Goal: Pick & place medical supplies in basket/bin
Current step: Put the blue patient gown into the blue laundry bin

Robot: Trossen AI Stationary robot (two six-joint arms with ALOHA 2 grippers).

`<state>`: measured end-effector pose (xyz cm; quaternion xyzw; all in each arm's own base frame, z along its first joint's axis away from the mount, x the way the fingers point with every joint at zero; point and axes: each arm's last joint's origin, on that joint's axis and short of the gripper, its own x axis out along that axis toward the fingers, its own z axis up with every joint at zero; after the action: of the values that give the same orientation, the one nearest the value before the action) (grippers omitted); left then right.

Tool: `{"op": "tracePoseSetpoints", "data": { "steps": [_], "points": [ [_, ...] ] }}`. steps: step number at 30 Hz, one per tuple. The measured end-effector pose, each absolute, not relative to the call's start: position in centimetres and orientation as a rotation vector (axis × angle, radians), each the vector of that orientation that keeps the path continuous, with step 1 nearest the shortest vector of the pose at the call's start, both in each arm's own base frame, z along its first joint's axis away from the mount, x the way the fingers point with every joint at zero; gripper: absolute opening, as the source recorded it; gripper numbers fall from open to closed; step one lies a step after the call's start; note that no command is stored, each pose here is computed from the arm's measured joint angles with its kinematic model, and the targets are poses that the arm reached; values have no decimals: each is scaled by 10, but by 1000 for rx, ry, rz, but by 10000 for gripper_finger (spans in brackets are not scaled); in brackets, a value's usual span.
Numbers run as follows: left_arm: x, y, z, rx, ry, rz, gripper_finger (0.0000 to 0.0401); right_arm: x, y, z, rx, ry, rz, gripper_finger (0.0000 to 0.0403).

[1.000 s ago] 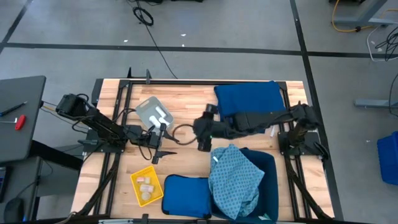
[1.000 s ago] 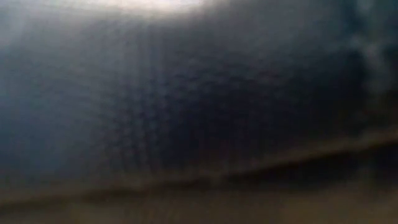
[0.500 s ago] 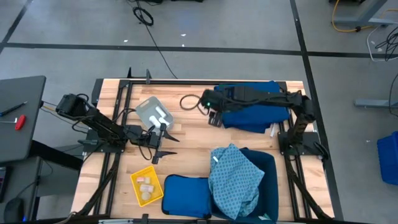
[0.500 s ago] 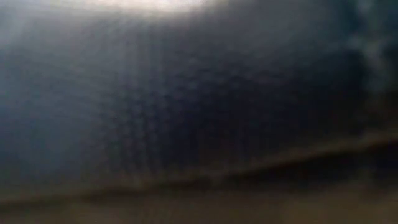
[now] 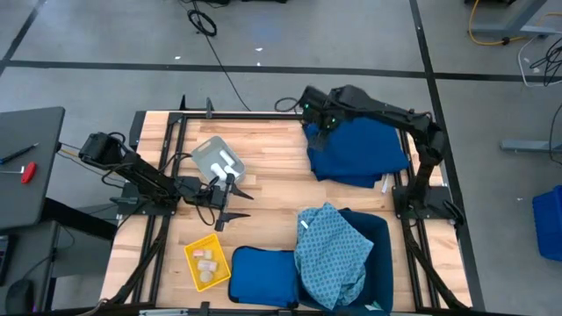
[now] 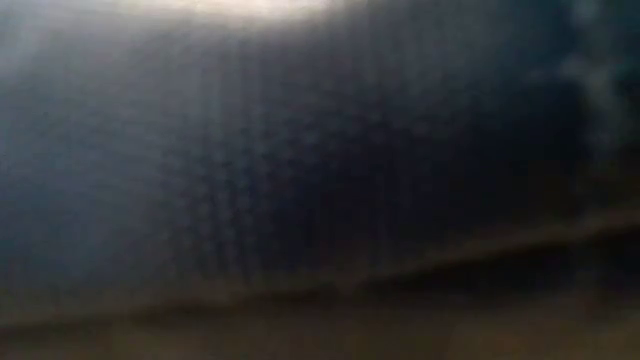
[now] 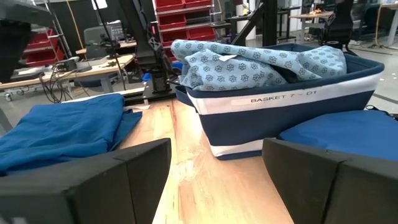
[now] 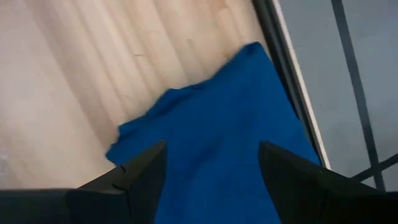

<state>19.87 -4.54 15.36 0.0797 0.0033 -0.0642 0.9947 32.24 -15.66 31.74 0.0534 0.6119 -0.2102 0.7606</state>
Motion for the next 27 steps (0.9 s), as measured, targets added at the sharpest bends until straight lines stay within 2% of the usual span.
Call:
{"op": "tracePoseSetpoints", "data": {
  "steps": [6,10,19,27],
  "points": [
    [199,-45,154,155,2,-107,256,312,-185,318,225,1267,-475,260],
    [199,-45,155,154,-1,-107,256,319,-184,314,279,1237,-442,260],
    [199,-45,154,139,1,-107,256,358,-165,264,267,1378,-347,260],
    [199,-45,154,139,1,-107,256,361,-179,228,313,1512,-418,260]
  ]
}}
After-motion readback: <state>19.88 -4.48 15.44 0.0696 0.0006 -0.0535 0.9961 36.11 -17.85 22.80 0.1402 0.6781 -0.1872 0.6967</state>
